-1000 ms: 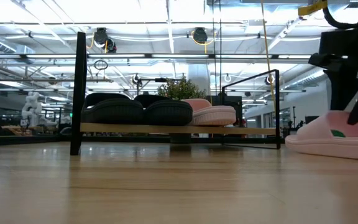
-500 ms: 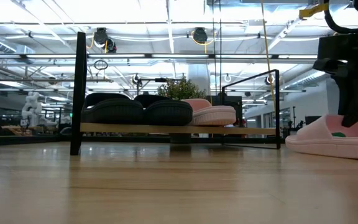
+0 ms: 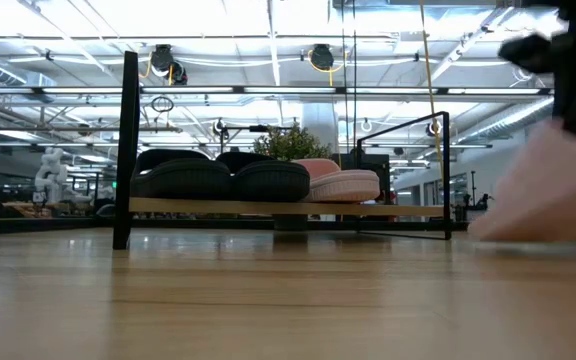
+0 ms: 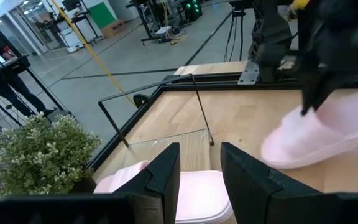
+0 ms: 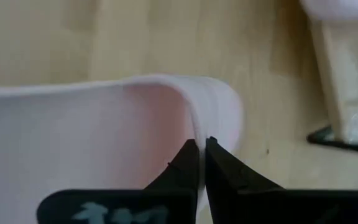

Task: Pick and place slides into the shelf
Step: Put the right pair pink slides on the shelf

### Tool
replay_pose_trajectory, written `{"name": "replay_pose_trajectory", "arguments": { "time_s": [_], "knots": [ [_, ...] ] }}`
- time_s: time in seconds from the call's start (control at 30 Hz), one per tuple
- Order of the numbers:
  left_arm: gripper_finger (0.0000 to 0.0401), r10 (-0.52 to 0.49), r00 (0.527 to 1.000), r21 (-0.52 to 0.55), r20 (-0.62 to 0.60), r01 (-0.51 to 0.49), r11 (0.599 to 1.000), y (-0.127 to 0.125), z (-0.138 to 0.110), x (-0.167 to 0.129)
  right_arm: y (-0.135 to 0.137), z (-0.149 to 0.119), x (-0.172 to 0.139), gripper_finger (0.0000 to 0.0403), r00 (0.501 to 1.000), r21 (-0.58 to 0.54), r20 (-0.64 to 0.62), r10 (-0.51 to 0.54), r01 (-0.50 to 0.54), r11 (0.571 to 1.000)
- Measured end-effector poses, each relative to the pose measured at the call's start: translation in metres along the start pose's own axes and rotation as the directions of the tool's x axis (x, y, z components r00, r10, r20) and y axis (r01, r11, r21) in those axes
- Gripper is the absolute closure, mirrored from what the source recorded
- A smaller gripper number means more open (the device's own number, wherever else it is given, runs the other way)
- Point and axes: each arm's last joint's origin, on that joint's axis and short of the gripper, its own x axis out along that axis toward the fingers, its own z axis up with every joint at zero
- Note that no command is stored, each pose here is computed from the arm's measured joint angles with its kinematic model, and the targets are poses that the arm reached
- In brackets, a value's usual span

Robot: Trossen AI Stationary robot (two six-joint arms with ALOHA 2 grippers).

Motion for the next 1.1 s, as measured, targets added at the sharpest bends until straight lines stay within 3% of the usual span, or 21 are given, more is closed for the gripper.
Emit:
{"name": "replay_pose_trajectory", "arguments": {
  "time_s": [0.1, 0.33, 0.43, 0.57, 0.9, 1.1],
  "knots": [
    [0.0281, 0.000, 1.000, 0.008, 0.000, 0.000, 1.000, 0.000, 0.000, 0.000, 0.002, 0.011, -0.020, 0.0402, 0.998, -0.030, 0.060, -0.013, 0.015, 0.999],
    [0.0281, 0.001, 1.000, 0.027, 0.000, -0.001, 1.000, 0.000, 0.000, 0.000, -0.013, 0.036, -0.059, 0.0402, 0.961, -0.127, 0.210, -0.181, 0.211, 0.969],
    [0.0281, 0.013, 1.000, 0.062, 0.001, -0.013, 0.998, 0.000, 0.000, 0.000, -0.024, 0.046, -0.064, 0.0402, 0.941, -0.168, 0.242, -0.237, 0.281, 0.945],
    [0.0281, 0.105, 0.994, 0.116, 0.009, -0.105, 0.988, 0.003, 0.000, 0.000, -0.045, 0.059, -0.059, 0.0402, 0.924, -0.206, 0.249, -0.289, 0.342, 0.917],
    [0.0281, 0.358, 0.933, 0.264, 0.028, -0.353, 0.898, 0.011, 0.001, 0.000, -0.099, 0.080, -0.043, 0.0403, 0.890, -0.225, 0.239, -0.388, 0.440, 0.870],
    [0.0281, 0.426, 0.904, 0.342, 0.019, -0.407, 0.847, 0.020, 0.001, 0.008, -0.127, 0.083, -0.034, 0.0403, 0.910, -0.210, 0.230, -0.344, 0.391, 0.896]
  ]
}}
